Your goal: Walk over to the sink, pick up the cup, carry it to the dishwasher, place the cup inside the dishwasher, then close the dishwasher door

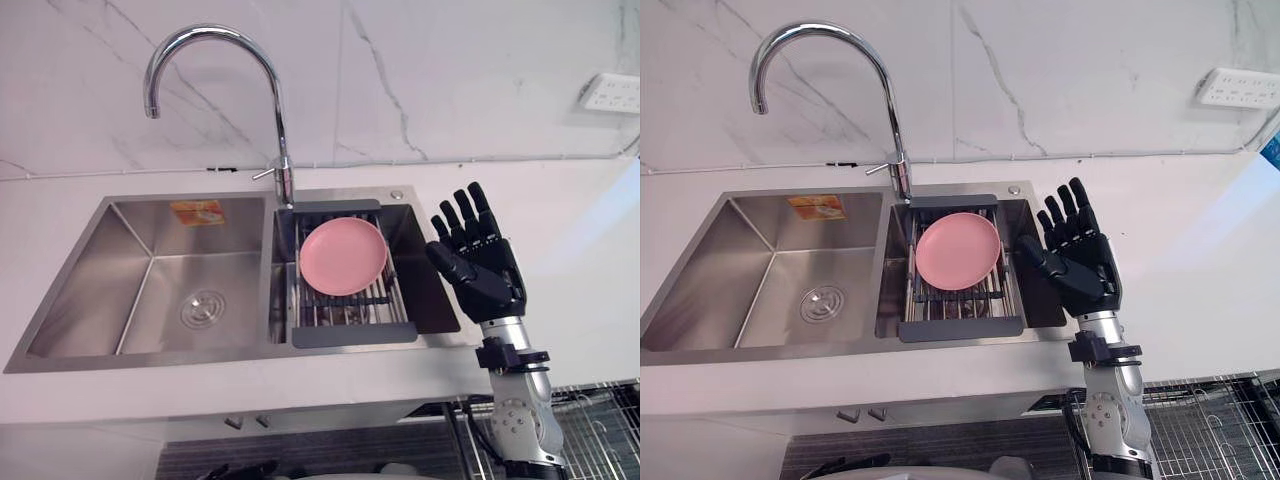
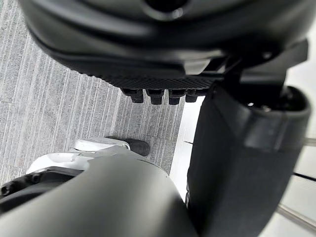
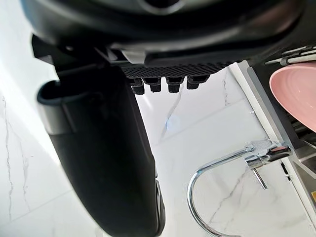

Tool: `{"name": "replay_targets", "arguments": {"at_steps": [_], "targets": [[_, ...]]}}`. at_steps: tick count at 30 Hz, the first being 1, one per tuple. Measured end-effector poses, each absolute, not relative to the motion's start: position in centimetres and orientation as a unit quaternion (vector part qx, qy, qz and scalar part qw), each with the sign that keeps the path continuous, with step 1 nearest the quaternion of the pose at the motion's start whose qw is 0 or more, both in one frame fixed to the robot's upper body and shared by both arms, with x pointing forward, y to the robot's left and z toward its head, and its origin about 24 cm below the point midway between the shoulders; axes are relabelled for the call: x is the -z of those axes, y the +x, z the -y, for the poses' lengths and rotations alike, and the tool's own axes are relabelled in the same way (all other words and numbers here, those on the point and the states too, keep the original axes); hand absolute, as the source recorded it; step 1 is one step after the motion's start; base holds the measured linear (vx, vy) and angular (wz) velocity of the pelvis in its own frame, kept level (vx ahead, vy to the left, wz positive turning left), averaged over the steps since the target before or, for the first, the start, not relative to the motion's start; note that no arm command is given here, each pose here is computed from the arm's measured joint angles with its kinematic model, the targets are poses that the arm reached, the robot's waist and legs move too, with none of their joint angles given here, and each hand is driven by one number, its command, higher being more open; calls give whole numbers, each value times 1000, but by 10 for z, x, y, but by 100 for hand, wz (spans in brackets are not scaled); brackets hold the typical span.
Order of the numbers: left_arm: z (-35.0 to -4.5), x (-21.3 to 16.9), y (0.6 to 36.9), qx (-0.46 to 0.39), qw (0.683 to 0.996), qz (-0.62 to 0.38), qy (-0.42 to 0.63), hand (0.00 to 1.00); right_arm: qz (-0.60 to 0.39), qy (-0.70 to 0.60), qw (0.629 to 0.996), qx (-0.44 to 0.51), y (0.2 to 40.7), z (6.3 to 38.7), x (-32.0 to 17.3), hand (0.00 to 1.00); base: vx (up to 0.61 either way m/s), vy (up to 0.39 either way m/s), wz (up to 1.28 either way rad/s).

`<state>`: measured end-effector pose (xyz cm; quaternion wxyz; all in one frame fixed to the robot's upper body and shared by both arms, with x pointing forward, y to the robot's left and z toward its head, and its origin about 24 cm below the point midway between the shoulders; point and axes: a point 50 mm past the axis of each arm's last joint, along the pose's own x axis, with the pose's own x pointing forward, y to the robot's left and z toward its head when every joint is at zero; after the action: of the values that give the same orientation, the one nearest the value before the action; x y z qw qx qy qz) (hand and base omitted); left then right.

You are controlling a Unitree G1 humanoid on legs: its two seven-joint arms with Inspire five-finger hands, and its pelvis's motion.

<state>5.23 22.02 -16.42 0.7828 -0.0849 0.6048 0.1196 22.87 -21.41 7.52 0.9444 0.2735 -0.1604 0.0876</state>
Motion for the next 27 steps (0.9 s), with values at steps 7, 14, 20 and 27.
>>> {"name": "replay_targets", "arguments": {"at_steps": [7, 14, 20, 27], "targets": [[-217, 163, 60, -127, 790, -588, -116, 100, 150, 248, 956, -52, 247, 205, -87, 100, -8, -1, 14], [-216, 162, 64, -126, 793, -583, -122, 100, 137, -2, 990, 13, 260, 219, -104, 100, -9, 1, -18], [-217, 162, 65, -123, 791, -587, -117, 100, 124, -129, 983, 31, 260, 238, -112, 100, -50, 13, -15], [-221, 160, 72, -111, 794, -588, -106, 100, 99, -202, 974, -16, 261, 239, -116, 100, -13, 1, -6]]}}
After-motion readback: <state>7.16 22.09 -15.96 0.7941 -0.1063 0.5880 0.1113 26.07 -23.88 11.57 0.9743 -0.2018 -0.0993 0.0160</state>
